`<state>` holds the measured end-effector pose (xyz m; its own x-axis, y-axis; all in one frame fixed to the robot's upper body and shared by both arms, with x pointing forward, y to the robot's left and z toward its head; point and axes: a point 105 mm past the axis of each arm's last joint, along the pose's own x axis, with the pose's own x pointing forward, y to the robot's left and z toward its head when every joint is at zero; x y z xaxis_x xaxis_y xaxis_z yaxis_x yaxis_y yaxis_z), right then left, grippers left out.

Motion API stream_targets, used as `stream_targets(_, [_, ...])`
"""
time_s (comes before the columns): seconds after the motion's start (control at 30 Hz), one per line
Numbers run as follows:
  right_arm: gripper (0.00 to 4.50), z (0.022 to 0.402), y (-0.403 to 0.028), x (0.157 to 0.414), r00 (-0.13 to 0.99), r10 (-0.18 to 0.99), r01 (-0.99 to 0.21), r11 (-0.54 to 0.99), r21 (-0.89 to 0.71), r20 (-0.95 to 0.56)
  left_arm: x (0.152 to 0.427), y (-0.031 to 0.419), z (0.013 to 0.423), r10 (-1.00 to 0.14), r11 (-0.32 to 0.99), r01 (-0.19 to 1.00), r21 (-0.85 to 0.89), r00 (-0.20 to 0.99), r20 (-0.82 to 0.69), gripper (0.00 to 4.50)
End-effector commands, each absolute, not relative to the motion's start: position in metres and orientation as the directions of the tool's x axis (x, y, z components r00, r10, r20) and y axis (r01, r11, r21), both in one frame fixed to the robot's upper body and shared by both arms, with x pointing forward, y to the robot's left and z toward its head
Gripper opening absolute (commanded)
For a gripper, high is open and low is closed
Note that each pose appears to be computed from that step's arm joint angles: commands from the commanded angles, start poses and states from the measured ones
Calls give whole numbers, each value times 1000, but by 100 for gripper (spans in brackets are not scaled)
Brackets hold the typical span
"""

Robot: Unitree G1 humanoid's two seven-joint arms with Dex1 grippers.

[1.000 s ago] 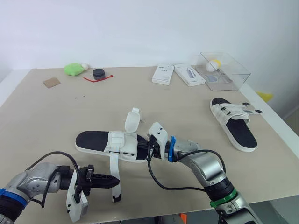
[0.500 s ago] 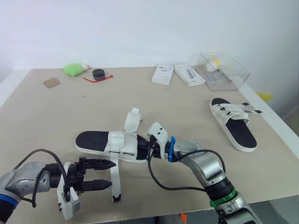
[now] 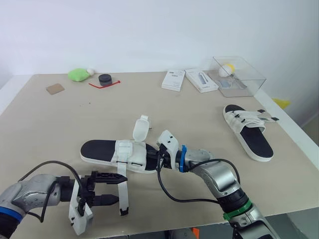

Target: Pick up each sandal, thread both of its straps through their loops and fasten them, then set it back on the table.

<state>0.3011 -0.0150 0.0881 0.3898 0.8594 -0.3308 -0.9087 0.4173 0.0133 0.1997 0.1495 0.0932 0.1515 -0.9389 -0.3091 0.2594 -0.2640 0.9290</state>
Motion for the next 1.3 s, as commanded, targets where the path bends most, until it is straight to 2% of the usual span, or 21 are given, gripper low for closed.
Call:
stream_targets(0.03, [0,92,-14,303,389,861,-911,412,-2,-328,199,142,99,-948,-255,240,937,128,-291,446])
stream_targets(0.07, [0,92,-14,303,391,860,-911,413,-3,-328,198,142,98,-949,-257,240,936,120,-291,446])
stream_targets(0.13, [0,92,-15,303,393,859,-910,415,-3,-329,196,141,98,-953,-250,245,937,109,-283,395])
stream_targets(0.17, [0,91,-15,303,394,858,-909,416,-2,-329,195,140,97,-953,-252,250,935,101,-284,393])
stream_targets(0.2, [0,91,-15,303,394,858,-909,417,-2,-329,194,139,96,-954,-254,253,933,95,-286,334])
stream_targets(0.23, [0,91,-15,303,395,858,-909,418,-2,-328,193,139,95,-954,-253,260,932,91,-284,309])
stream_targets(0.33, [0,92,-15,302,397,858,-908,420,0,-328,187,137,91,-957,-252,272,929,74,-281,168])
stream_targets(0.43, [0,91,-16,302,397,857,-907,421,1,-329,182,135,91,-963,-238,278,931,59,-264,5])
stream_targets(0.67, [0,91,-15,303,396,857,-908,420,0,-330,175,132,96,-981,-175,293,940,30,-193,5])
stream_targets(0.77, [0,92,-16,303,396,857,-908,420,-1,-330,174,126,111,-993,-83,373,924,49,-109,5])
stream_targets(0.83, [0,91,-16,303,395,857,-909,418,-1,-332,182,122,128,-993,8,475,880,105,-47,5])
stream_targets(0.93, [0,91,-17,303,391,857,-910,415,-1,-336,203,121,149,-977,143,677,722,213,-6,5])
stream_targets(1.07, [0,90,-16,304,389,857,-910,414,1,-339,229,125,168,-940,332,893,304,340,27,5])
stream_targets(1.2, [0,88,-15,304,388,853,-910,415,2,-349,239,125,181,-935,354,934,43,352,46,5])
stream_targets(1.27, [0,88,-14,304,387,854,-910,414,3,-348,242,123,187,-937,334,934,-130,344,61,5])
stream_targets(1.3, [0,88,-14,304,387,854,-910,414,3,-348,250,125,193,-924,357,920,-159,373,86,5])
